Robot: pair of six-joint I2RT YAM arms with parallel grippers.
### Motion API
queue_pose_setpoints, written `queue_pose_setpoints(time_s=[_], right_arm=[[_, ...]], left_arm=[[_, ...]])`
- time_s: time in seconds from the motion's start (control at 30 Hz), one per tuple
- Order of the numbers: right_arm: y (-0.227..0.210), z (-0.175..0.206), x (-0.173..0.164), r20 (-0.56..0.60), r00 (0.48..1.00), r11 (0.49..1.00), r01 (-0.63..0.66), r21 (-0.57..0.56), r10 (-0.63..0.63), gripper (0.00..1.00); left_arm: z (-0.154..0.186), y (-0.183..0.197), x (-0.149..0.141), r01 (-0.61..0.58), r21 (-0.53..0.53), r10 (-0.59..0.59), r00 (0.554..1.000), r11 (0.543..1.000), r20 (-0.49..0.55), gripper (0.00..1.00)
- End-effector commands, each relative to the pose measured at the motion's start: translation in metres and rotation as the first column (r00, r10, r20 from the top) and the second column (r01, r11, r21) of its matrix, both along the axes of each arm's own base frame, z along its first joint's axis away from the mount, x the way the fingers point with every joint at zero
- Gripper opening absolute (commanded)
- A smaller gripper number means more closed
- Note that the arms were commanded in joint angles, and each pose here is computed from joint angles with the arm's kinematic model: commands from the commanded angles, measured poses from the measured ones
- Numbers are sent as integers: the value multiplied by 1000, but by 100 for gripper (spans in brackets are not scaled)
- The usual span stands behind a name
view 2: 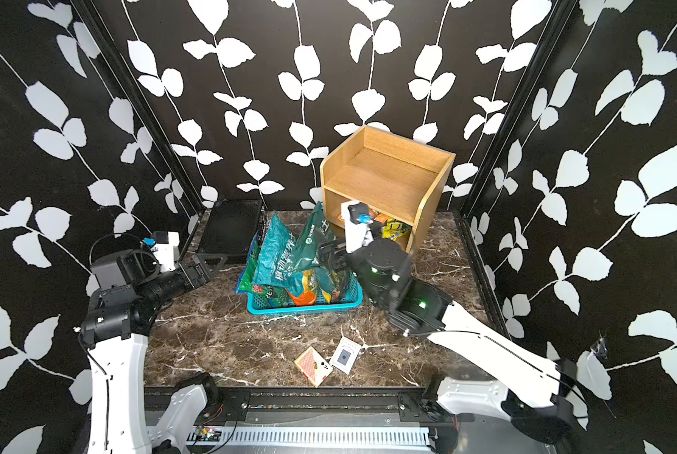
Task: Take down the fertilizer bag from the shelf
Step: Place the fertilizer bag in the storage box, then pick up the fertilizer bag from the shelf.
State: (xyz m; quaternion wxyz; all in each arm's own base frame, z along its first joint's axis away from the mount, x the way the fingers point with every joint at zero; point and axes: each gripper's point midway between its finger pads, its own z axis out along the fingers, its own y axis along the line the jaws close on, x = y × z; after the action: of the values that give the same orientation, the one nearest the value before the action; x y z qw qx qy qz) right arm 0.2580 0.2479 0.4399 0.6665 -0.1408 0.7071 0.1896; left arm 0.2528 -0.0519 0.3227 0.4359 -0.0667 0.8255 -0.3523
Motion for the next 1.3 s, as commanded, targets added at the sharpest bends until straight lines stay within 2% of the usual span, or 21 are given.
queue_pose_setpoints(time_s=[0.0,0.07,0.17,0.37,0.43,0.5,0.53,0.63,0.7,0.87,1.0,1.17,1.27], right_arm=[[-37,-62,9,-120,981,985,141,-104,-153,100],[-32,-57,4,-94,992,993,78,-85,-86,100],[-33,-68,10,-99,988,989,109,-100,-119,100],[-28,-97,37,-204,964,982,149,-120,-171,99],[-40,-101,51,-222,944,970,235,-67,-244,99],[-60,-97,71,-216,914,929,365,65,-344,100],[-66,-95,80,-230,908,914,385,124,-351,100],[-73,-100,112,-334,891,864,409,293,-308,100],[-66,-106,133,-382,900,850,361,382,-210,100],[-69,-119,169,-499,866,784,332,524,-33,99],[-71,-125,177,-511,859,760,325,562,11,95],[-71,-124,180,-513,858,775,326,541,-3,91],[-66,-126,183,-521,854,792,315,523,5,82]], left_arm=[[6,0,-2,1,15,-1,1000,1000,22,99],[5,0,-3,0,15,-1,1000,1000,20,99],[6,0,-5,-2,20,2,1000,1000,27,99],[4,0,-4,1,16,-1,1000,1000,22,99],[5,0,-4,-2,16,2,1000,1000,24,99],[4,2,-2,-11,13,10,1000,1000,20,99],[4,2,-2,-10,11,9,1000,1000,17,99],[1,3,-3,-10,10,10,1000,1000,10,99],[2,4,-4,-21,20,21,1000,1000,16,99],[4,3,-3,-16,11,16,1000,1000,23,99],[2,2,-2,-8,0,8,1000,1000,15,99],[3,2,-3,-9,3,9,1000,1000,19,99],[3,2,-4,-12,9,12,1000,1000,19,99]])
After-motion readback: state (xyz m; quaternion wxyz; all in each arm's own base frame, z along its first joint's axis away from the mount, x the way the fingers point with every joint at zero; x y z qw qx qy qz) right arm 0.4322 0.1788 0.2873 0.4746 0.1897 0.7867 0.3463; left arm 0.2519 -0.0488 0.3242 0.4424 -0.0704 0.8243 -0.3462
